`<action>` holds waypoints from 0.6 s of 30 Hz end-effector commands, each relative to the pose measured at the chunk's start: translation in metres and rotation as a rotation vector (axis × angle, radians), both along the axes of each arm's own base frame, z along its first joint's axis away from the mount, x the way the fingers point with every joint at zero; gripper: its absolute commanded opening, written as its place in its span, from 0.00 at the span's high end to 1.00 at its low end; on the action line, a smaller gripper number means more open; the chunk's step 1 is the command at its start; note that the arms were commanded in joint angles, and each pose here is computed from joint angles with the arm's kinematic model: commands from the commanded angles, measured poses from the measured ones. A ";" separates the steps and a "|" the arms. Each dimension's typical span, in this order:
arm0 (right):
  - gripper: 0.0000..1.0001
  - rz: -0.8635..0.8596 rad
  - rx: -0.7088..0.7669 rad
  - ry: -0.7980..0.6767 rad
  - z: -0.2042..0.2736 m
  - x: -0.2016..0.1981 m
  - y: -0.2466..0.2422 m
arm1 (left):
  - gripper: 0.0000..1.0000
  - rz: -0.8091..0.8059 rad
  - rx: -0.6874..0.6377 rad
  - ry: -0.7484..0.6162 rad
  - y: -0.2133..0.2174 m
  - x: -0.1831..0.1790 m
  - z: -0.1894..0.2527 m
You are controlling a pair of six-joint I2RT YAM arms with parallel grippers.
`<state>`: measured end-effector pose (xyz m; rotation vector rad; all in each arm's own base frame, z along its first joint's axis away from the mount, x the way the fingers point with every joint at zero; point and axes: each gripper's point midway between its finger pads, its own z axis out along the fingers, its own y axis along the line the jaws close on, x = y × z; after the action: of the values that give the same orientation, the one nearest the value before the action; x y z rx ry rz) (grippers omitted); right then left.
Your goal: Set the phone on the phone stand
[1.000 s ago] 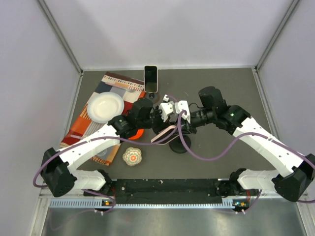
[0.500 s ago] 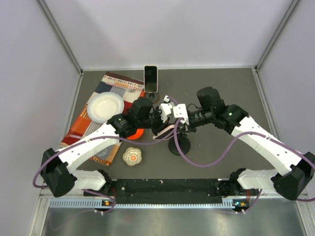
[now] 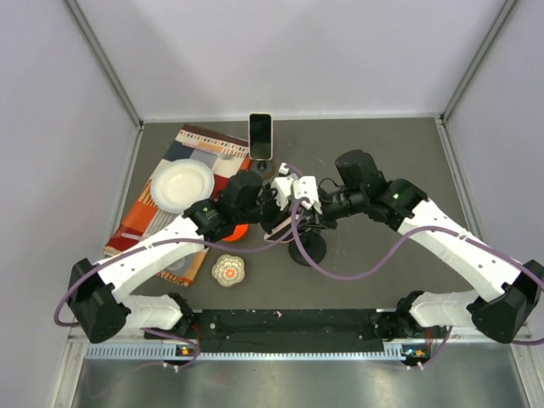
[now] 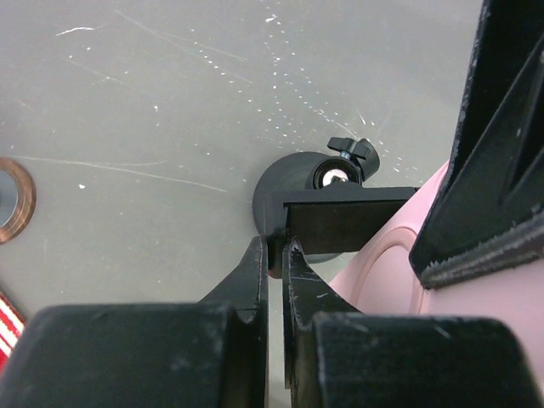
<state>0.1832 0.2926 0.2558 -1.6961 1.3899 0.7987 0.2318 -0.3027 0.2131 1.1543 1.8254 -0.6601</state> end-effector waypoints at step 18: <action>1.00 -0.736 -0.457 0.460 -0.084 0.002 -0.074 | 1.00 0.549 -0.235 -0.365 0.067 0.056 0.106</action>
<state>0.1932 0.2941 0.2426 -1.4171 1.8203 0.8467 0.2393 -0.2762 0.2139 0.9166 1.8673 -0.5134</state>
